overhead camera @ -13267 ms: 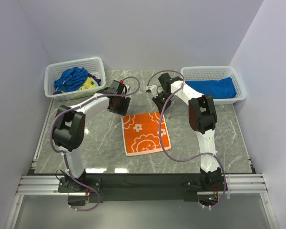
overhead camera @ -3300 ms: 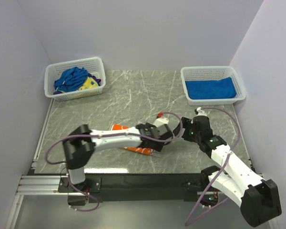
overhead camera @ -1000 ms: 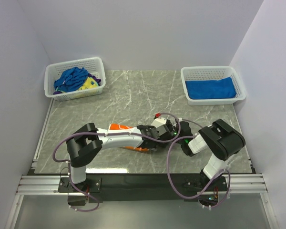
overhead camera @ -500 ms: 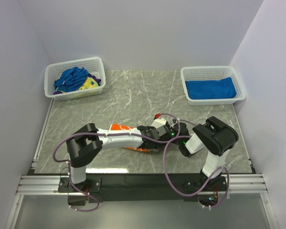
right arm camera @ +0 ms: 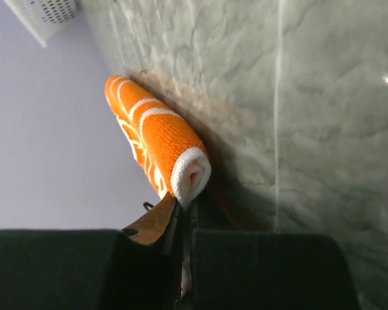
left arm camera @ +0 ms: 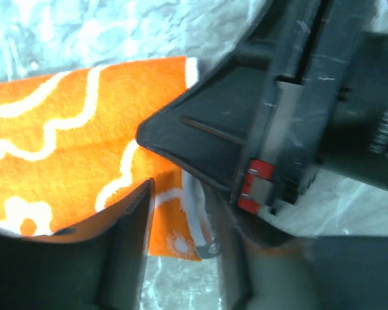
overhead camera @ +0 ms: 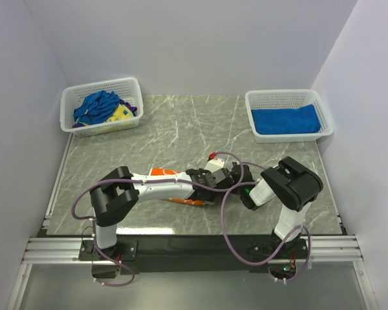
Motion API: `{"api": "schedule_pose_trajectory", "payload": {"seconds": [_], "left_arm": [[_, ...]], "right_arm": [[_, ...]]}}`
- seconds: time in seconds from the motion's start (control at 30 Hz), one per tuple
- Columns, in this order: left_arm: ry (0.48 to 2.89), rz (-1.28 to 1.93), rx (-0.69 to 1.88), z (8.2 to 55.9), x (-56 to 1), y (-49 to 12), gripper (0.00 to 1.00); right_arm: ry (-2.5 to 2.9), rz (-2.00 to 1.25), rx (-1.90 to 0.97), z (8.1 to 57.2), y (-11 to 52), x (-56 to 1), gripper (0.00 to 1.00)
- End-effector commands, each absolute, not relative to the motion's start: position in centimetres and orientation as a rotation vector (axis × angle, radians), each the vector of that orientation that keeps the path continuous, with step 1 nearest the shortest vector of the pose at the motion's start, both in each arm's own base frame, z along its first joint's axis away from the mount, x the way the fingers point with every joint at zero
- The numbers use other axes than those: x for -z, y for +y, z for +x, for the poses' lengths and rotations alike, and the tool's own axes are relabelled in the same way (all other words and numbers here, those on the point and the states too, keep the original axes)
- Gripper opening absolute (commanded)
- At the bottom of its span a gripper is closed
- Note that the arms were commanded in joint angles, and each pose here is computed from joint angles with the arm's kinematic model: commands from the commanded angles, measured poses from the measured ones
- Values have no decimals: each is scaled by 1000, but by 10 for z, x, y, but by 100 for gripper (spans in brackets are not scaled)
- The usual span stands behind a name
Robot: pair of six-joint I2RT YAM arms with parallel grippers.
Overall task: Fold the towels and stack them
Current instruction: Neatly place the folded towel into the bin
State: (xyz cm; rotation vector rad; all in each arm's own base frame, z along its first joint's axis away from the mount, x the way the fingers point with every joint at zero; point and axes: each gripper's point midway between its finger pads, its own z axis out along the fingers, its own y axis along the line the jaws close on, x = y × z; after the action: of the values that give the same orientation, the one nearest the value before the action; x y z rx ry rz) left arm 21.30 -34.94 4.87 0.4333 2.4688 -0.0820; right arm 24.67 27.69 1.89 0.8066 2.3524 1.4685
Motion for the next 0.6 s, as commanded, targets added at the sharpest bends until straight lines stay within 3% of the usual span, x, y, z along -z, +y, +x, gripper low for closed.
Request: {"api": "schedule_pose_trajectory", "payload": {"seconds": [0.0,0.1,0.2,0.5,0.57], "left_arm": [[2421,374,240,219,-79,-376,57],[2409,364,261,219,-89,-376,76],[2401,343,276,222,-103,-368,85],[2430,202,306,241,-127,-284,94],[2425,192,302,245,-135,-262,95]], "right_arm": [[2353,714,-1417,258,275,-29,0],[2383,643,-1359,267,266,-28,0],[2432,537,-1299,275,256,-24,0],[2612,233,-943,320,202,-15,0],[2575,107,-810,350,190,-33,0]]}}
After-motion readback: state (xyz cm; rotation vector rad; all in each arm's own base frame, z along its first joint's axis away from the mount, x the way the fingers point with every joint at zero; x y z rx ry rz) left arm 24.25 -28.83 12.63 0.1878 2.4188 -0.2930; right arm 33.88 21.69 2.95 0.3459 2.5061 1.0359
